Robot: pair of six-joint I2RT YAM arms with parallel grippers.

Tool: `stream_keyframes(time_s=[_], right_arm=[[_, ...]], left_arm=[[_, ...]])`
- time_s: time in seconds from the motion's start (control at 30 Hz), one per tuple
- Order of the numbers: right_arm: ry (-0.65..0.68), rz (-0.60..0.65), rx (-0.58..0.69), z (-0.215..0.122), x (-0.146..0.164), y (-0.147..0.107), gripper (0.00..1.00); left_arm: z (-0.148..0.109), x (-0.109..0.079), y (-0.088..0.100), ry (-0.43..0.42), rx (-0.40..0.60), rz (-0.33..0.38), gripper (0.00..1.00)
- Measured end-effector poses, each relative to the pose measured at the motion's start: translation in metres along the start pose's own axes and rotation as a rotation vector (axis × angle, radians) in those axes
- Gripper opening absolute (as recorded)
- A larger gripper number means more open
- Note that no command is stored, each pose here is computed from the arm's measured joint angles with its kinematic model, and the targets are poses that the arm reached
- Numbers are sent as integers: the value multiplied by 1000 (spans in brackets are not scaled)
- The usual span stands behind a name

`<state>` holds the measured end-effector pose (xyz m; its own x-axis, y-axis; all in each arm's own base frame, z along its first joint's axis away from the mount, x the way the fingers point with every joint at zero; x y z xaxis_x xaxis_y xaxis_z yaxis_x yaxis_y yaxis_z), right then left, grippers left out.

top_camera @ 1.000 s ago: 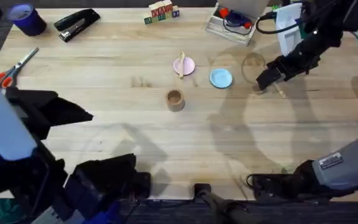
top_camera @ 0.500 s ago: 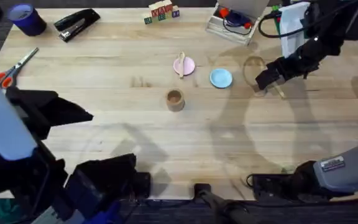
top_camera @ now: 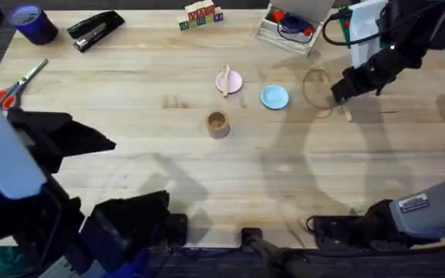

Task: Pick up a utensil and set it on the pink plate, then put the other utensil in the container.

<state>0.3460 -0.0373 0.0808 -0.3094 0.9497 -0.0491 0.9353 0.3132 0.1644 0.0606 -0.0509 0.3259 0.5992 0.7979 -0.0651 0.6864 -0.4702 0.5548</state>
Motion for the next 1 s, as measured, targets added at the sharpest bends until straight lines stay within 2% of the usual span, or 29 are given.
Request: stream_keyframes(time_s=[0.07, 0.1, 0.67, 0.87, 1.0], right_arm=[[-10, 2, -4, 0, -2, 1, 56], [-11, 1, -5, 0, -2, 1, 42], [-14, 1, -3, -1, -2, 1, 31], [8, -1, 26, -5, -3, 3, 30], [66, -3, 89, -10, 5, -8, 31]], left_arm=[[0, 0, 0, 0, 0, 0, 995], [0, 0, 0, 0, 0, 0, 995], [0, 0, 0, 0, 0, 0, 995], [0, 0, 0, 0, 0, 0, 995], [0, 0, 0, 0, 0, 0, 995]])
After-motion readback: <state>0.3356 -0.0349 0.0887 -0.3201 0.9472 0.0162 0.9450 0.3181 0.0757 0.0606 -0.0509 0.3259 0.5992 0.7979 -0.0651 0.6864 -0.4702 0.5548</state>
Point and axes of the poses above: each hand's point on the last joint's axis, 136 mm out from that joint toward the fingers, its own z axis out along the fingers, its own x axis along the line the jaws close on, y = z × x, the point moved 5 cm from there along -z, back along the fingers, and after that the axes turned 1 degree about -z, right-handed, at the moved point
